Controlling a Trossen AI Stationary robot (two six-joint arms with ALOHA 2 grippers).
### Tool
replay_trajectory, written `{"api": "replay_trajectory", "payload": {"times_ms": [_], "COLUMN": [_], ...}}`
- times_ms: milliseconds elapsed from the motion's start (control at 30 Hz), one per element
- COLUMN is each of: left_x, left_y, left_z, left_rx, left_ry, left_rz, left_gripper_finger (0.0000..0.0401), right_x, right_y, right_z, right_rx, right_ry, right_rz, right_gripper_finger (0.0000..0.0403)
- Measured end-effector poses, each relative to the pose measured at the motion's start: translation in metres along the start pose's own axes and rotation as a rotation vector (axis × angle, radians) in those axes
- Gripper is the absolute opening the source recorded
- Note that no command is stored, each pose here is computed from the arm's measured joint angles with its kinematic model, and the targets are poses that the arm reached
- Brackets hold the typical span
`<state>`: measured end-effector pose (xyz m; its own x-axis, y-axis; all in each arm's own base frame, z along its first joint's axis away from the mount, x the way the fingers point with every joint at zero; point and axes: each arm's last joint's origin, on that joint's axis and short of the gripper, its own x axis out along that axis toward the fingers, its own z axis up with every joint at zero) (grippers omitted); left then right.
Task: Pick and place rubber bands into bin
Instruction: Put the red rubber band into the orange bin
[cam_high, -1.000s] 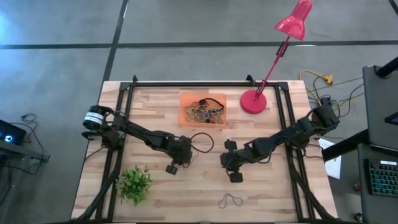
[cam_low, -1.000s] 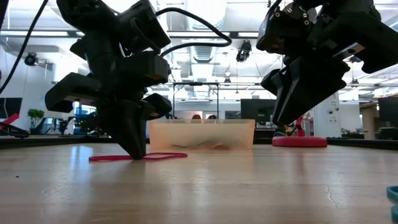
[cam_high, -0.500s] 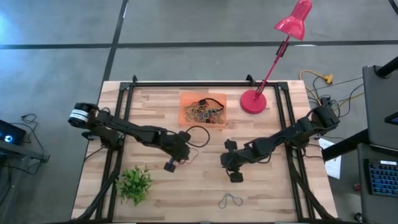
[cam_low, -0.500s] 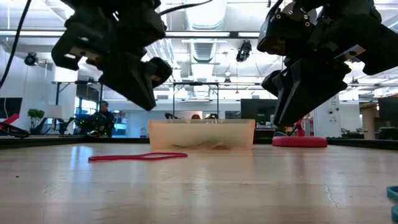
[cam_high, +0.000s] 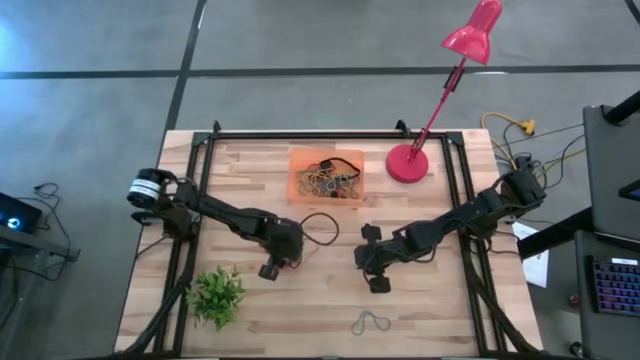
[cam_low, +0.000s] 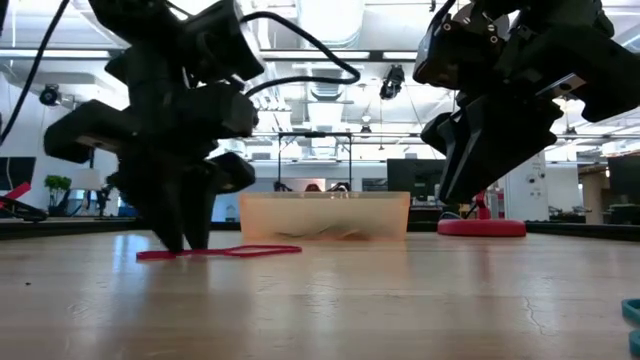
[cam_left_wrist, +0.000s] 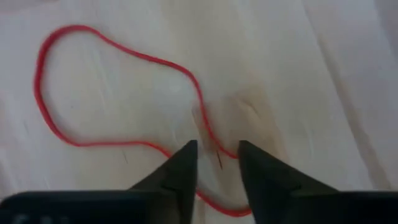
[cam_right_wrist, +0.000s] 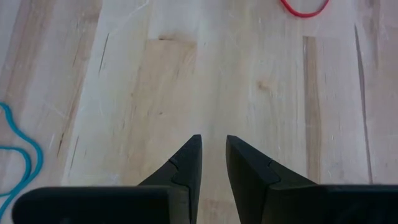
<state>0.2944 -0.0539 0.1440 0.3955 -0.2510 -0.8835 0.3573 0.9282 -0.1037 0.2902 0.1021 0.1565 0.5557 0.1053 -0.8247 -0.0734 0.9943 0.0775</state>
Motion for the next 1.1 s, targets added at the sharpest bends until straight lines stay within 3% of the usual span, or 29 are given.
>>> {"api": "replay_trajectory", "payload": {"times_ms": [200, 367, 767, 900, 1100], "left_x": [-0.004, -0.004, 0.028, 0.043, 0.046], "left_y": [-0.003, -0.005, -0.005, -0.006, -0.006], "left_z": [-0.007, -0.007, -0.021, -0.021, -0.017], "left_rx": [-0.036, -0.038, -0.076, -0.016, 0.073], "left_ry": [0.075, 0.078, 0.183, 0.183, 0.148], "left_rz": [-0.016, -0.054, -0.126, -0.145, -0.014], "left_gripper_finger": [0.0173, 0.0206, 0.0213, 0.0213, 0.0212], "right_x": [0.0, 0.0, 0.0, 0.0, 0.001], "right_y": [-0.001, -0.001, -0.001, -0.001, -0.001], "right_z": [0.0, 0.001, 0.0, 0.0, 0.0], "right_rx": [0.0, -0.01, -0.011, -0.014, -0.017], "right_ry": [-0.006, -0.01, -0.011, -0.011, -0.016], "right_rz": [-0.019, -0.022, -0.023, -0.024, -0.034], "right_gripper_finger": [0.0063, 0.0063, 0.0063, 0.0063, 0.0063]}}
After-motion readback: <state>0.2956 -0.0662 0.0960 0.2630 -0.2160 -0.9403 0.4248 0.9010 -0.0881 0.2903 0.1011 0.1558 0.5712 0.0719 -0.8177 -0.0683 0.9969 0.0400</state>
